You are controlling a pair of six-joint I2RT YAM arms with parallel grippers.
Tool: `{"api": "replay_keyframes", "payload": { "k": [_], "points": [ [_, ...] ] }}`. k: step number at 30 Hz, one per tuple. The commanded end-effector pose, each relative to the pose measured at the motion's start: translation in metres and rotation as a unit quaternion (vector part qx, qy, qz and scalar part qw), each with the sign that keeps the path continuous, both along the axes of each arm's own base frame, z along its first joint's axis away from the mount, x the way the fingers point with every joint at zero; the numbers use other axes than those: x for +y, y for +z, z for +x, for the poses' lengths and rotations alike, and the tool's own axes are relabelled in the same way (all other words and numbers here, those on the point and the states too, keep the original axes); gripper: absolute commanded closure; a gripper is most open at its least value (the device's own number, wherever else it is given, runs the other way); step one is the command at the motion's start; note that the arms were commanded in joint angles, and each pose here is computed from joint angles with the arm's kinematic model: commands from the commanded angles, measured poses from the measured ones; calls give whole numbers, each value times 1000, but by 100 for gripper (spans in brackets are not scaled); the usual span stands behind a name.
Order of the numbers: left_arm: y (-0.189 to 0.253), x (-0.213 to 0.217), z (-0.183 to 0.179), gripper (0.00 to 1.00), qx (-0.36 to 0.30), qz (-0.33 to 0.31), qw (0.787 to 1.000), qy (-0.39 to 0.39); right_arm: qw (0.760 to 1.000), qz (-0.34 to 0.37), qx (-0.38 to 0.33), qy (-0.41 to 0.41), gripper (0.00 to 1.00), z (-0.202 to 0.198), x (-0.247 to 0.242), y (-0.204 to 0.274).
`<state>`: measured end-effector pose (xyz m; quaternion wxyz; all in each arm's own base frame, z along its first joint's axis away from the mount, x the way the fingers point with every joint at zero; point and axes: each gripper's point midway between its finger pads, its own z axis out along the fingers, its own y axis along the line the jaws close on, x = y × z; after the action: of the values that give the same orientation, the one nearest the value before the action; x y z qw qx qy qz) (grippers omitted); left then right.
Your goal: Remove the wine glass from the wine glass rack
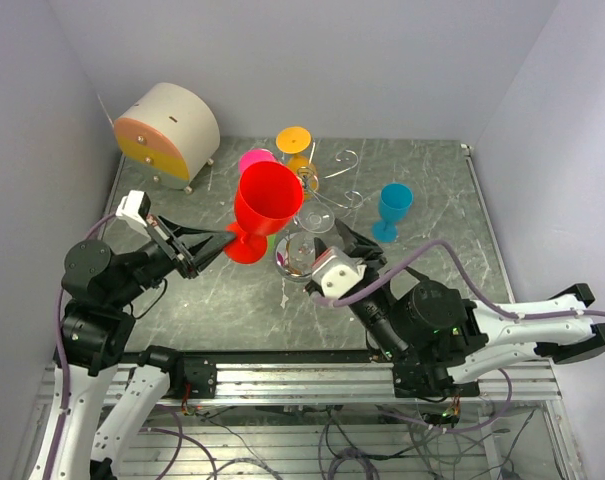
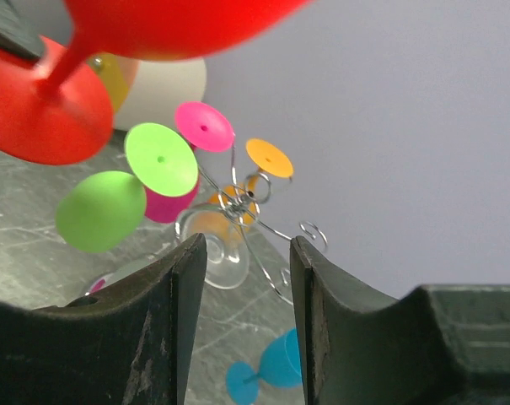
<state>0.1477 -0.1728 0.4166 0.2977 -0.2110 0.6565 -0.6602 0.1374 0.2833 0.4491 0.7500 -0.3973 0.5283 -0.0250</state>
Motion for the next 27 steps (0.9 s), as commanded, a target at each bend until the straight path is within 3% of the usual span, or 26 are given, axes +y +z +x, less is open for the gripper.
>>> {"api": "replay_keyframes", "payload": {
  "k": [1,10,14,16,19,24,27],
  "points": [
    [17,9,-3,93,-79,16,996,36,997,45,22,-64,54,20,-24,18],
    [16,26,-13,93,-107,58,989,86,977,112,89,-155,58,127,-41,45],
    [10,31,-12,93,-109,90,985,103,967,165,128,-147,61,152,-48,66],
    [3,36,-9,93,-107,117,980,117,958,193,169,-128,73,157,-48,71],
    [-6,44,-5,93,-104,163,972,134,949,190,241,-67,100,150,-31,70],
    [-13,51,-1,93,-112,217,959,144,918,178,346,81,100,96,-1,62],
    [-12,50,1,93,-121,234,954,139,884,171,399,173,76,57,14,53]
  ]
}}
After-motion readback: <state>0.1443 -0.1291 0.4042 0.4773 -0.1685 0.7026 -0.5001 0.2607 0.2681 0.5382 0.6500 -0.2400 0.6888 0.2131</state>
